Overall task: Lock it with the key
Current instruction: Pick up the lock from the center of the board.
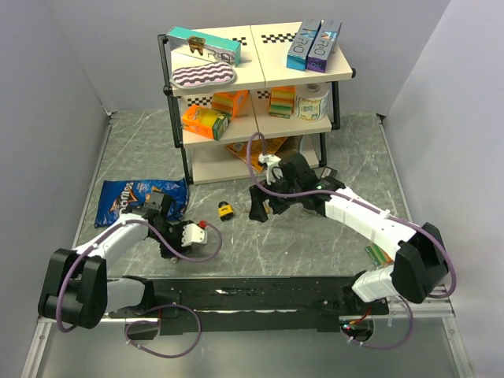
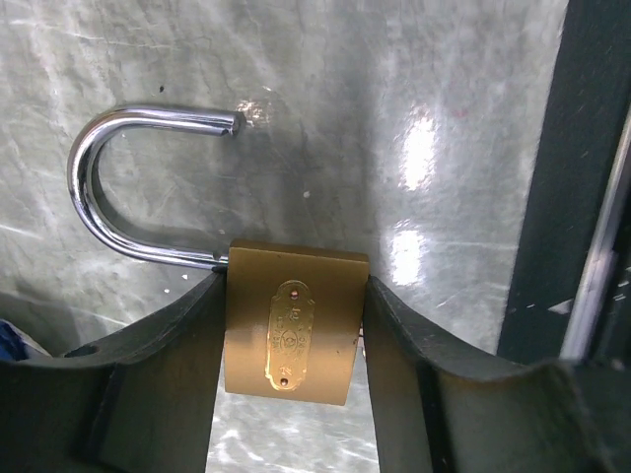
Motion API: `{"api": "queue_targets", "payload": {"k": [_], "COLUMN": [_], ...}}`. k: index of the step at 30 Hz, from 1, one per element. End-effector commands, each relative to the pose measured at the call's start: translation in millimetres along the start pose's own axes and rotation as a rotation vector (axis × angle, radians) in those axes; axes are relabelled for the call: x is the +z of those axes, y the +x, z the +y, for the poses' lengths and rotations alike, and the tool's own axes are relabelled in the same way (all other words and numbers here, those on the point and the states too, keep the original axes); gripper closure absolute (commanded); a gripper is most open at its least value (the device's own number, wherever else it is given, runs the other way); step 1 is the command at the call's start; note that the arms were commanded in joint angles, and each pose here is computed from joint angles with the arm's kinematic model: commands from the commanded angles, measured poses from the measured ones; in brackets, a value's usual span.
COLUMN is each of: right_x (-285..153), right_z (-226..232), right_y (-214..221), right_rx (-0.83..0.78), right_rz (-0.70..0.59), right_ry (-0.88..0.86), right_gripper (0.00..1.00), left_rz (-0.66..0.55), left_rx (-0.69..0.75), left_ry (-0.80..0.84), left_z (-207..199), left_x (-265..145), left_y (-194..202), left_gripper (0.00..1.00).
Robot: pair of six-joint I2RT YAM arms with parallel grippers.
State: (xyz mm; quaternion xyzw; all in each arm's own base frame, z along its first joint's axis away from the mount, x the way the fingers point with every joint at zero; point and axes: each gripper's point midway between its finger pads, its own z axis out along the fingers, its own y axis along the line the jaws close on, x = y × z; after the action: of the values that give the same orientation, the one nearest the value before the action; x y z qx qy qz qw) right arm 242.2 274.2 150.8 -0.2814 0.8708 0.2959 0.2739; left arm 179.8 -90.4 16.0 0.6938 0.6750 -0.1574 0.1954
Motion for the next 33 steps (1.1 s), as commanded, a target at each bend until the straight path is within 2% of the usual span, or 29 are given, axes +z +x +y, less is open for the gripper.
{"api": "queue_targets", "payload": {"k": [1,6,11,14,15,17,18,19,23,25,27,30,33], "right_x": [-25,-52,-74,-91,-94,-110,-111,-115,-107,-98,-95,-90,-81], "right_z": [4,5,0,-6,-8,3,6,12,18,19,21,23,27], "right_y": [-16,-33,-47,-59,-63,-71,-70,-73,-69,-63,-62,-63,-65], "right_rx": [-0.001,-0.022,-0.024,-0.025,-0.023,-0.048,-0.061,-0.064,-0.010,-0.001,0.003,0.063,0.112], "right_rz": [-0.118,-0.220,-0.310,-0.375,-0.417,-0.501,-0.517,-0.541,-0.516,-0.498,-0.485,-0.462,-0.436], "right_ry": [-0.007,0.033,0.096,0.149,0.151,0.103,0.084,0.057,0.009,-0.013,-0.036,-0.043,-0.076], "right_gripper": [0.01,0.01,0.01,0.01,0.01,0.01,0.01,0.01,0.01,0.01,0.01,0.01,0.01], "left_rz": [-0.142,-0.234,-0.364,-0.475,-0.543,-0.604,-0.644,-0.676,-0.730,-0.748,-0.718,-0.660,-0.697], "left_rx": [-0.071,-0.122,-0.239,-0.377,-0.464,-0.573,-0.679,-0.711,-0.894,-1.036,-1.163,-1.291,-1.367], "left_ry": [-0.064,-0.160,-0.213,-0.267,-0.285,-0.348,-0.328,-0.324,-0.331,-0.389,-0.435,-0.457,-0.469], "left_z": [11,22,31,47,56,72,72,77,89,102,104,109,115], "left_x": [-20,-48,-75,-96,-105,-121,-124,-131,-140,-145,-141,-130,-133], "left_y": [-41,-75,-118,-151,-167,-181,-191,-201,-225,-234,-237,-246,-256], "left_gripper": [0.99,0.99,0.99,0.99,0.99,0.99,0.99,0.99,0.99,0.99,0.99,0.99,0.99]}}
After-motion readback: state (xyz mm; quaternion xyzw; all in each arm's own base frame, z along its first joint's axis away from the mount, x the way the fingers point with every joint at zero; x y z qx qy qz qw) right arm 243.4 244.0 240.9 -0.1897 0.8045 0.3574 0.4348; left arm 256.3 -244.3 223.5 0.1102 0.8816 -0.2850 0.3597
